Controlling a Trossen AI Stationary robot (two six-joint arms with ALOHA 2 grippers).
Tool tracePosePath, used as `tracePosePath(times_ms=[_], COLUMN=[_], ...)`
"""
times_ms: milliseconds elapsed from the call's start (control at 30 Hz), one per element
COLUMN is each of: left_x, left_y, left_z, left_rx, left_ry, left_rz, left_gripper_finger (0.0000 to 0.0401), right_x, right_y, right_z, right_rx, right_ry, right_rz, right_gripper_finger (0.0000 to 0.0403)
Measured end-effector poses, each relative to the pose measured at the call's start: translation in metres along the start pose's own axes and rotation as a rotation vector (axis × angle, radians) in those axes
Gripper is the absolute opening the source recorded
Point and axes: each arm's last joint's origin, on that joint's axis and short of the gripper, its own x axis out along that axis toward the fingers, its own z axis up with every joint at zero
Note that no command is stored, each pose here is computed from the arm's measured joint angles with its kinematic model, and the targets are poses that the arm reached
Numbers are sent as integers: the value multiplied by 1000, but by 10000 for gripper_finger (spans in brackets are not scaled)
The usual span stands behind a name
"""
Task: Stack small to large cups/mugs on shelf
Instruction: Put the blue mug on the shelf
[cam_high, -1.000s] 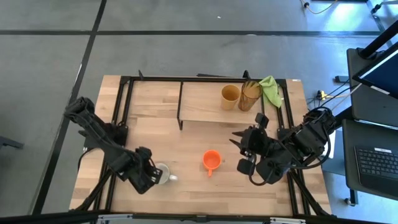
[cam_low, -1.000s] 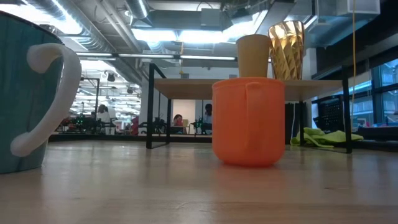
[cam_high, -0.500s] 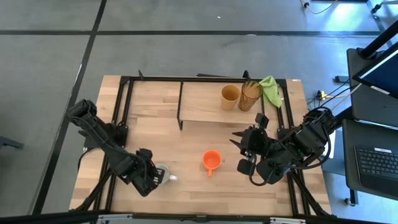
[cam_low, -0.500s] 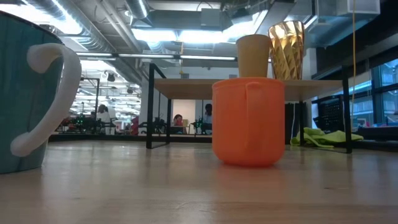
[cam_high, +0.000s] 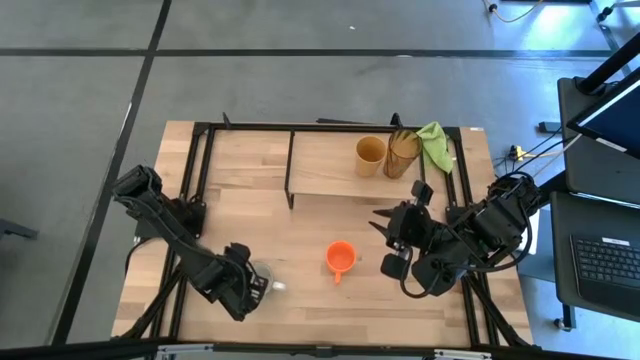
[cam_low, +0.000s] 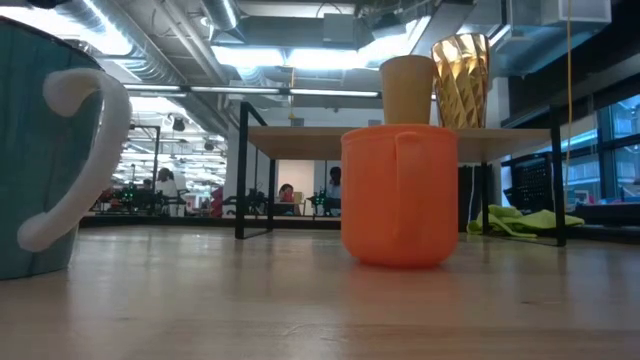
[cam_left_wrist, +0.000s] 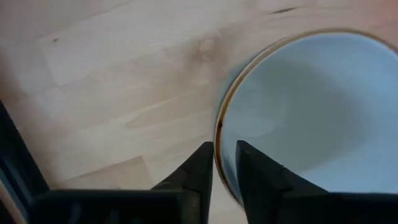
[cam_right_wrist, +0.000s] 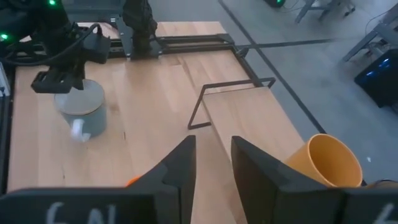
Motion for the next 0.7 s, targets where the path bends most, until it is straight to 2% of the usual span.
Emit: tracePosePath(times_ms=[167, 333, 400, 567, 700], left_x=[1, 3, 4, 7, 9], left_y=[-3, -10, -13, -25, -33], left_z=[6, 21, 29, 49, 70], left_rx=[108, 251, 358, 752, 942], left_ry=[-2, -57, -100, -156, -189], left_rz=[0, -5, -6, -23, -15], left_gripper_finger=[15, 14, 13, 12, 12], right_x=[0, 0, 0, 0, 0], right_y=[-1, -1, -1, -1, -1], right_z=[1, 1, 1, 1, 1], right_rx=[-7, -13, -13, -5, 15], right_ry=[-28, -31, -31, -31, -31], right_rz=[-35, -40, -39, -39, -39], right_gripper_finger=[103, 103, 103, 103, 103])
